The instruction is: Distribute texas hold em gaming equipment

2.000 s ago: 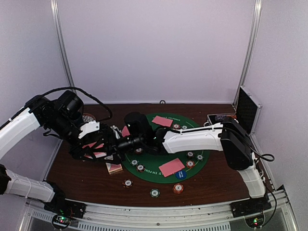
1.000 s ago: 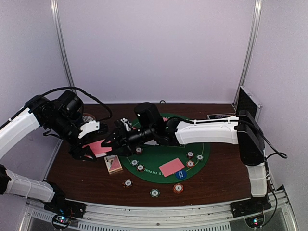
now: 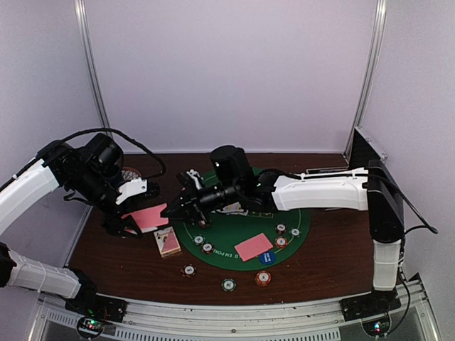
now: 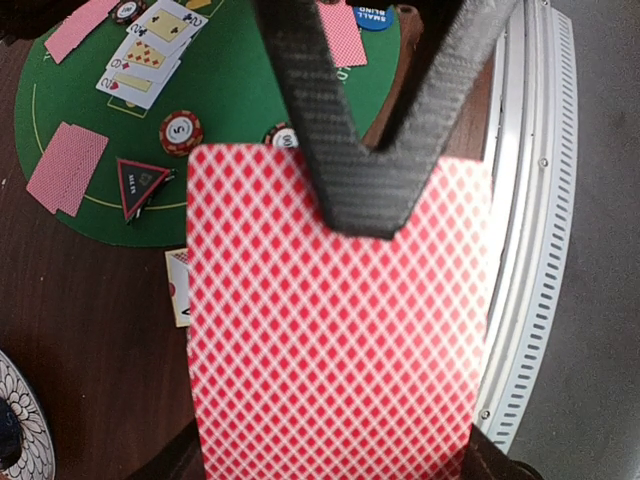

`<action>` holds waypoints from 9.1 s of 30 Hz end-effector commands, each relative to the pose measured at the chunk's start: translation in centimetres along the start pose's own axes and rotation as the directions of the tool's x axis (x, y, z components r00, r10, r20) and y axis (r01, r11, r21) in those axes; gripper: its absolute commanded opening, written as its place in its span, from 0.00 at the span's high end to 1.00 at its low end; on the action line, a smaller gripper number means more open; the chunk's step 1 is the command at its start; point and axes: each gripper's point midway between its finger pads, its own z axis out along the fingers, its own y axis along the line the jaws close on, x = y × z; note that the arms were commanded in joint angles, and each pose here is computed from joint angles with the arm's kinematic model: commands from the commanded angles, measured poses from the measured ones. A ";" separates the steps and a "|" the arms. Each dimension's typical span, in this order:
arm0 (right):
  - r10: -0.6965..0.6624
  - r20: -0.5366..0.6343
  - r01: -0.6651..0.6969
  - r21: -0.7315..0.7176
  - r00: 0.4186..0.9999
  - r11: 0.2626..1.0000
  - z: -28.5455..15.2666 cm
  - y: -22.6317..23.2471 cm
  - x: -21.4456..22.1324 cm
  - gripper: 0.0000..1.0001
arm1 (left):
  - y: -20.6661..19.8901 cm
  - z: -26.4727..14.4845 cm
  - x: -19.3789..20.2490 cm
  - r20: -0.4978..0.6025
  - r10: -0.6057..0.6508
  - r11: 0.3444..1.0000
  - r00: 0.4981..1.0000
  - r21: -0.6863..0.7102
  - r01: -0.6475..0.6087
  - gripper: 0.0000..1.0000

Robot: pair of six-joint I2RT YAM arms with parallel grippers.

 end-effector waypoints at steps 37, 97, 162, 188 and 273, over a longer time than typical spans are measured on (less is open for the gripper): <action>0.027 0.529 -0.281 0.407 0.848 0.869 -30.0 -24.1 -15.1 1.00 | 0.5 -1.0 -1.1 0.037 0.020 0.999 0.999 -0.031 -0.019 1.00; -0.252 0.342 0.078 0.449 0.905 0.890 -14.6 -6.9 -8.4 0.00 | 0.3 -0.9 -1.3 0.040 0.018 1.000 0.999 -0.016 -0.018 1.00; -0.035 -0.005 0.035 0.009 0.999 0.999 8.2 -2.1 -0.6 0.18 | 0.4 -1.1 -1.8 0.058 0.021 1.000 0.998 -0.012 -0.020 1.00; -0.054 0.048 0.048 0.120 0.997 0.992 2.1 -3.2 -1.3 0.25 | 0.3 -1.2 -1.6 0.057 0.020 1.000 0.998 -0.014 -0.020 1.00; 0.009 0.440 -0.270 0.533 0.898 0.802 -25.4 -26.1 -12.4 1.00 | 2.2 1.3 2.4 -0.083 0.027 0.994 0.996 -0.104 -0.035 1.00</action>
